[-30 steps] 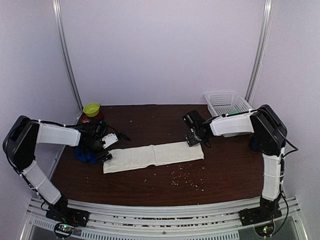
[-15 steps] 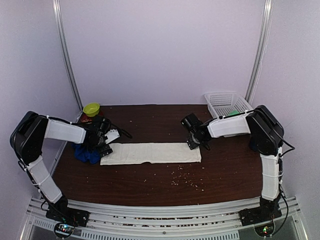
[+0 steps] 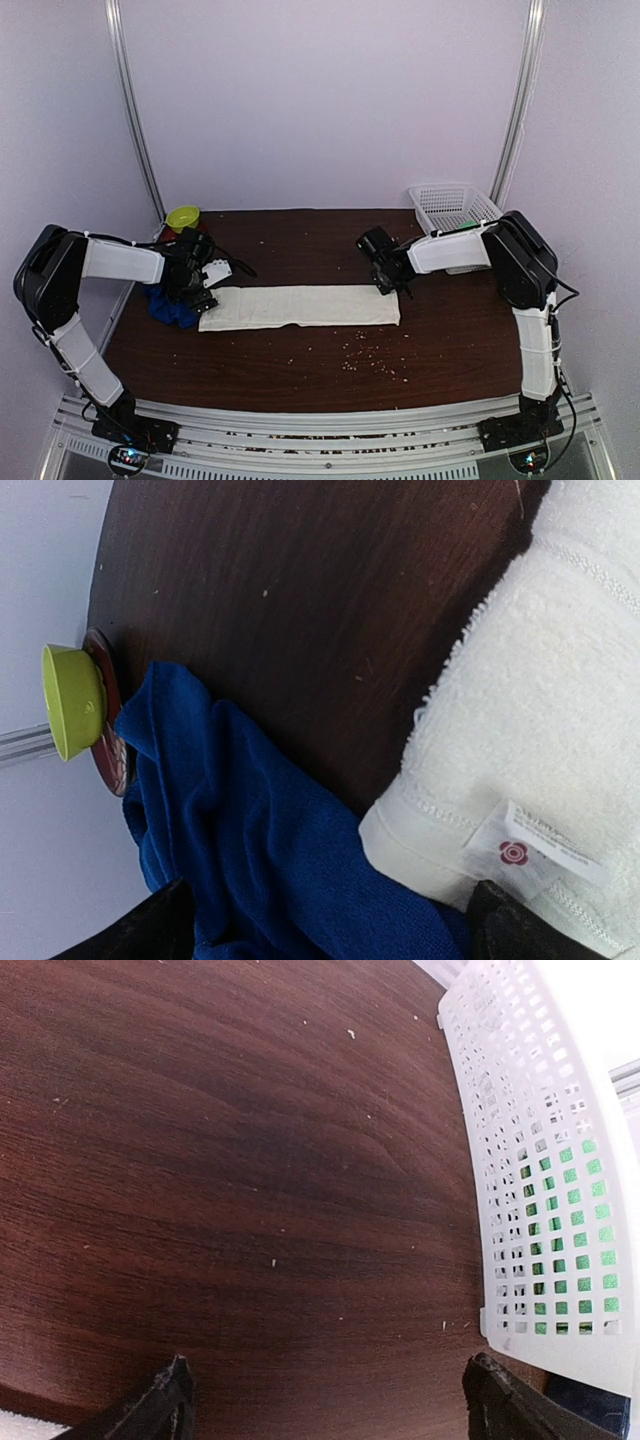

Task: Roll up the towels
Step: Smooth out the towel at the center of the board.

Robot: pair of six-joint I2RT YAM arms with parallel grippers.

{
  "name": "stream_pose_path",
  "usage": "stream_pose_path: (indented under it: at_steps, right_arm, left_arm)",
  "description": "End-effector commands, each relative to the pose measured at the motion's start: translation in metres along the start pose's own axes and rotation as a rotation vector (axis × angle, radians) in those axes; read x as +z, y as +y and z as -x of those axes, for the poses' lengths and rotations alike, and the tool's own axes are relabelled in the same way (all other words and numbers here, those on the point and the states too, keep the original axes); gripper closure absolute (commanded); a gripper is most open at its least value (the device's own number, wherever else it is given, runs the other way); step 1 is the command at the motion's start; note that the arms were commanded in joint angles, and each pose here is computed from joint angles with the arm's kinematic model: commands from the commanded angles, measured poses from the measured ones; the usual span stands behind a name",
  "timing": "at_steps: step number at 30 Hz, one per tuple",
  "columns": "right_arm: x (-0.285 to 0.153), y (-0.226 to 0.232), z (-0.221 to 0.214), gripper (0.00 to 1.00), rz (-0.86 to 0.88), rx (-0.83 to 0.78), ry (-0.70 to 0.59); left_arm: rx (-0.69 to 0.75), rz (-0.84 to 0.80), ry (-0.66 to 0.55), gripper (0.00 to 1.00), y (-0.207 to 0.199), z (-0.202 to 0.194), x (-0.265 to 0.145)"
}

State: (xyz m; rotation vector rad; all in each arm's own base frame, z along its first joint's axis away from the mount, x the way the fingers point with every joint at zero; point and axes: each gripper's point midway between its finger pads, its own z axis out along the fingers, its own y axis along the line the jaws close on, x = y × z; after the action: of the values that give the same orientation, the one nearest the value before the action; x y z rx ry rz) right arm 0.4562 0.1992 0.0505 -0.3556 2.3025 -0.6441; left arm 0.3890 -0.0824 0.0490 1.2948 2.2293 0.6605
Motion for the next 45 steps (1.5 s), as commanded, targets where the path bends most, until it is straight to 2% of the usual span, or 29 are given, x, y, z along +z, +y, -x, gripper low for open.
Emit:
stream_pose_path:
  at_steps: [1,9,14,19,27,35,39,45]
  right_arm:
    - [-0.019,-0.013,0.02,0.04,0.018,0.026,-0.036]
    - [-0.068,-0.015,0.028,0.02,0.182,0.064,-0.096]
    - [-0.083,-0.004,0.002,0.02,0.231,0.038,-0.081]
    - [-0.077,0.005,-0.027,0.03,0.25,0.038,-0.048]
    - [-0.053,0.019,-0.062,0.04,0.217,-0.011,0.035]
    - [-0.039,0.011,-0.081,0.04,0.115,-0.081,0.084]
    - [-0.033,-0.01,-0.078,0.04,0.011,-0.083,0.078]
    - [-0.033,-0.022,-0.061,0.04,-0.009,-0.052,0.055]
  left_arm:
    - [-0.008,0.001,-0.026,0.02,0.009,0.006,-0.006]
    - [-0.113,0.075,-0.149,0.02,0.047,0.028,-0.042]
    - [-0.096,0.011,-0.168,0.02,0.032,0.026,-0.046]
    - [-0.069,-0.053,-0.176,0.02,0.009,0.019,-0.043]
    - [-0.02,-0.146,-0.156,0.02,-0.027,0.01,-0.032]
    - [0.016,-0.155,-0.089,0.02,-0.042,-0.008,-0.02]
    - [0.02,-0.166,-0.089,0.02,-0.046,-0.008,-0.018]
    - [0.03,-0.197,-0.126,0.02,-0.055,0.004,-0.021]
